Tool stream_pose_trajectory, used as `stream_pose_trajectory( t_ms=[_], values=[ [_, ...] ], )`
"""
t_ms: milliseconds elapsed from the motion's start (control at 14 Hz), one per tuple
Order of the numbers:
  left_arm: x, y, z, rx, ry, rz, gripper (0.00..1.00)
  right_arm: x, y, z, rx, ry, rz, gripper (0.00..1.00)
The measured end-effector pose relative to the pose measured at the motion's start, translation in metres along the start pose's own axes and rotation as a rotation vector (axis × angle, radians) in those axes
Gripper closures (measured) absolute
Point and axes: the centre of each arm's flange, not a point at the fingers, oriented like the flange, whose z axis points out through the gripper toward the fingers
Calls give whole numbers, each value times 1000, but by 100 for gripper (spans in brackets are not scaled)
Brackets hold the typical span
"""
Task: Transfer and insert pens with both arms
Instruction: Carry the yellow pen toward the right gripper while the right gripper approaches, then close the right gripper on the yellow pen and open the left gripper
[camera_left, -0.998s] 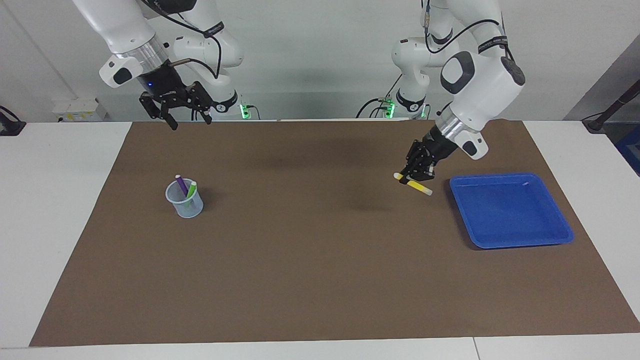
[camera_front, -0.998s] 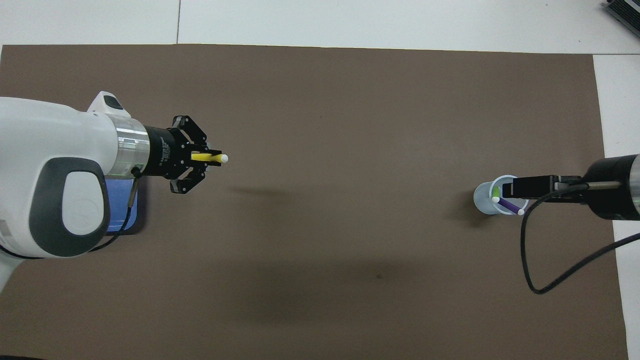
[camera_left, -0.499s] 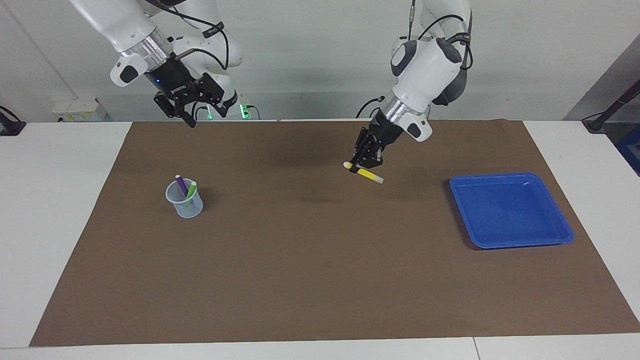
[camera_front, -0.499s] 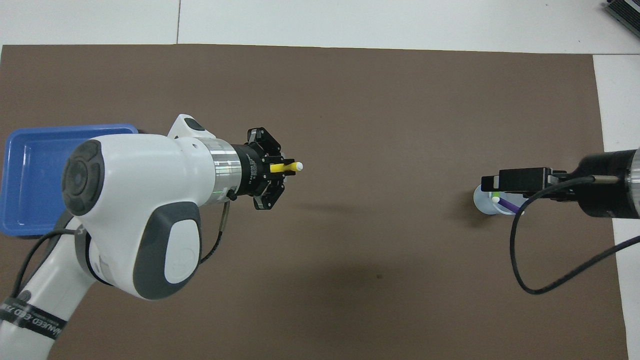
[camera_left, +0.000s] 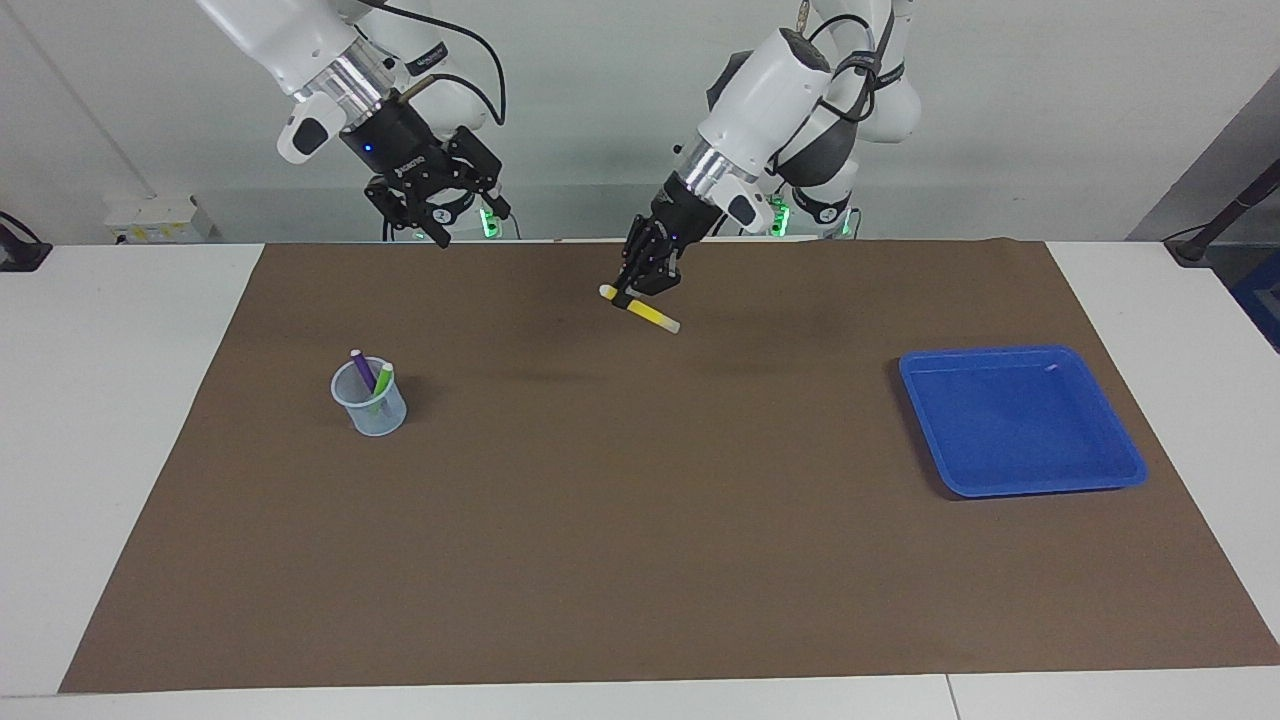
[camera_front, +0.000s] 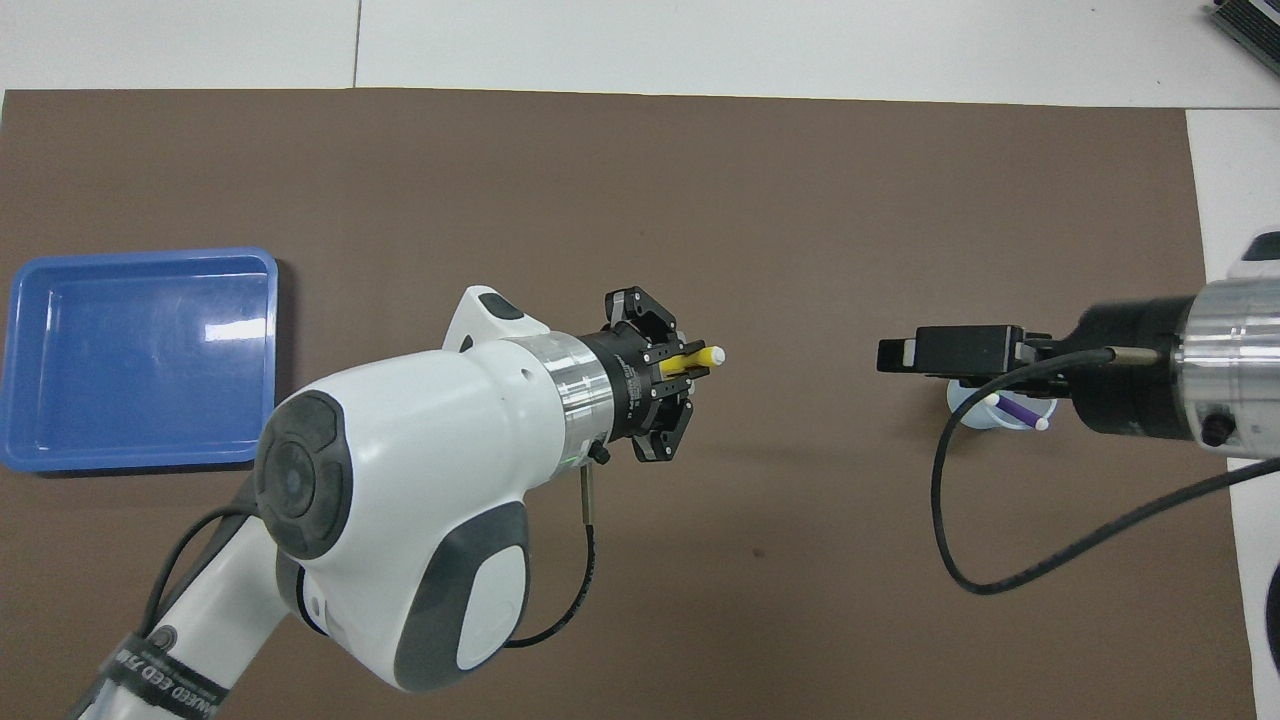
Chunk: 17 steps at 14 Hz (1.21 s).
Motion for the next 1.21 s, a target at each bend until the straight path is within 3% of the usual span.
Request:
stream_pose_trajectory(
  t_ms=[713,855,1212],
  values=[
    [-47,-22,0,-46,-93,-42,83,-2,-20,17,42,-5,-21,0],
    [-57,-29,-1,-45,-109,-41,83,-2,-22,22,41,-10,-23,10],
    [-73,-40,-3,-57,-144,-38,83,-1,-20,28,39,-21,-20,10]
  ],
)
